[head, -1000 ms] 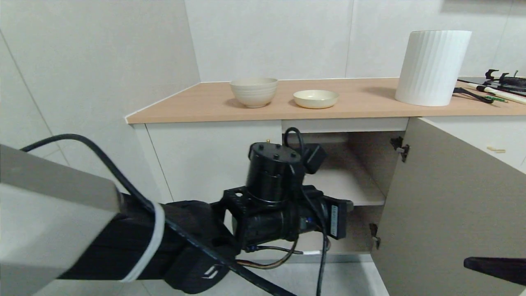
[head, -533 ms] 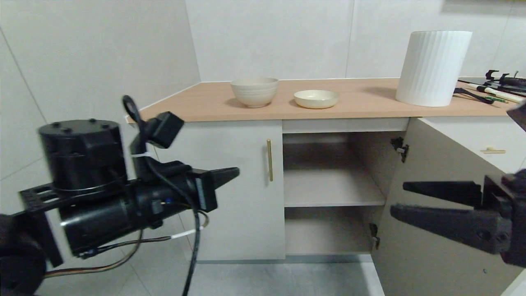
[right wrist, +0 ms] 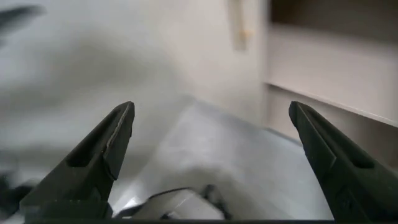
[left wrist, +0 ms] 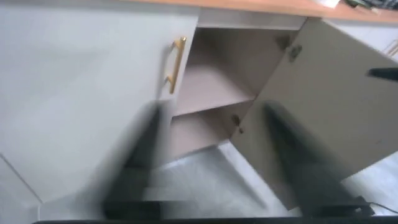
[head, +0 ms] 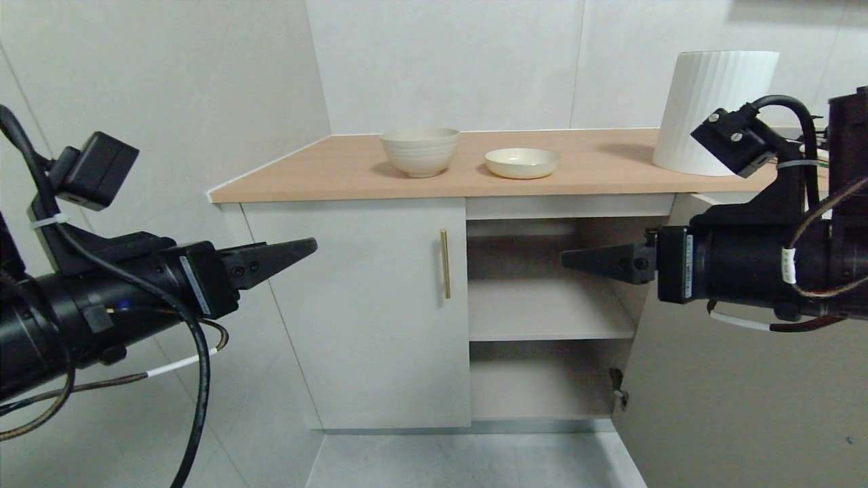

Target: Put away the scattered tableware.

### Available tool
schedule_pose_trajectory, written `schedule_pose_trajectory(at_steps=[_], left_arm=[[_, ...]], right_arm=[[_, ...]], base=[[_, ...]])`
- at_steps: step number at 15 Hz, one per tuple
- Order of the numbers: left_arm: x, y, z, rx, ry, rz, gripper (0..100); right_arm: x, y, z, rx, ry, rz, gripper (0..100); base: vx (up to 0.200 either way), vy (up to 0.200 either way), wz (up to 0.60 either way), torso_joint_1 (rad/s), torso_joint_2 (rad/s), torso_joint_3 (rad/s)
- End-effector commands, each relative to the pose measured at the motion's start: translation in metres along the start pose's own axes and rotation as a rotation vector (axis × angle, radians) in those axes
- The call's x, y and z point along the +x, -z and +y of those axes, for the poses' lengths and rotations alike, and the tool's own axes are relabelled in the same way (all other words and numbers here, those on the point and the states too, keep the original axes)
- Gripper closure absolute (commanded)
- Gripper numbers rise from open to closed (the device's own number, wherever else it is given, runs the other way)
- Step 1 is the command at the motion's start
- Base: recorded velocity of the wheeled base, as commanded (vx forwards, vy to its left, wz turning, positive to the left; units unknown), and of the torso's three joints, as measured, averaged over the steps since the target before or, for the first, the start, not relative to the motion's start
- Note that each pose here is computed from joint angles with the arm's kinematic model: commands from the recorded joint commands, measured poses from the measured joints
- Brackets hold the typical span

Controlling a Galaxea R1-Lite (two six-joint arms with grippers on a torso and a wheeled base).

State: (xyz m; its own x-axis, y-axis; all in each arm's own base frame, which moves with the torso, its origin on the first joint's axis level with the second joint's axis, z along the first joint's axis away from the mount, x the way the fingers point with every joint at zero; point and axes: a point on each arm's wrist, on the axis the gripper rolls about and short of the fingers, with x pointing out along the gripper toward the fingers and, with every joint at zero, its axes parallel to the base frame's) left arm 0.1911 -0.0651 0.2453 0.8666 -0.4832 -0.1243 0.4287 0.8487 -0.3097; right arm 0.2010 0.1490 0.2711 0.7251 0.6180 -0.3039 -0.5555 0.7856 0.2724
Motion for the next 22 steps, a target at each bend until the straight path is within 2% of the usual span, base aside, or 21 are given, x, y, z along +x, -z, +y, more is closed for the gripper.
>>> schedule_pose_trajectory(at_steps=[1,4,9,21,22], left_arm=[[-0.001,-0.005,0.000,0.001,-0.001,-0.016,0],[-0.004,-0.007,0.002,0.005,-0.020,-0.033,0],[-0.011,-0.014,0.004,0.010,-0.036,-0.073,0],[-0.008,-0.013,0.010,0.000,-0.055,-0.064,0],[-0.008,-0.013,0.009,0.001,-0.053,-0.066,0]], right_arm=[[0.014,0.001,-0.006,0.006,0.090,0.014,0],[0.006,-0.003,-0.006,0.005,0.195,-0.039,0],[-0.003,-0.007,-0.004,0.009,0.192,-0.070,0],[-0.015,0.001,-0.003,0.021,0.151,-0.062,0],[-0.015,0.002,0.000,0.016,0.141,-0.059,0]], base=[[0.000,0.000,0.00,0.000,0.00,0.000],[0.000,0.000,0.00,0.000,0.00,0.000],[0.000,0.000,0.00,0.000,0.00,0.000],[0.200,0.000,0.00,0.002,0.00,0.002],[0.000,0.000,0.00,0.000,0.00,0.000]])
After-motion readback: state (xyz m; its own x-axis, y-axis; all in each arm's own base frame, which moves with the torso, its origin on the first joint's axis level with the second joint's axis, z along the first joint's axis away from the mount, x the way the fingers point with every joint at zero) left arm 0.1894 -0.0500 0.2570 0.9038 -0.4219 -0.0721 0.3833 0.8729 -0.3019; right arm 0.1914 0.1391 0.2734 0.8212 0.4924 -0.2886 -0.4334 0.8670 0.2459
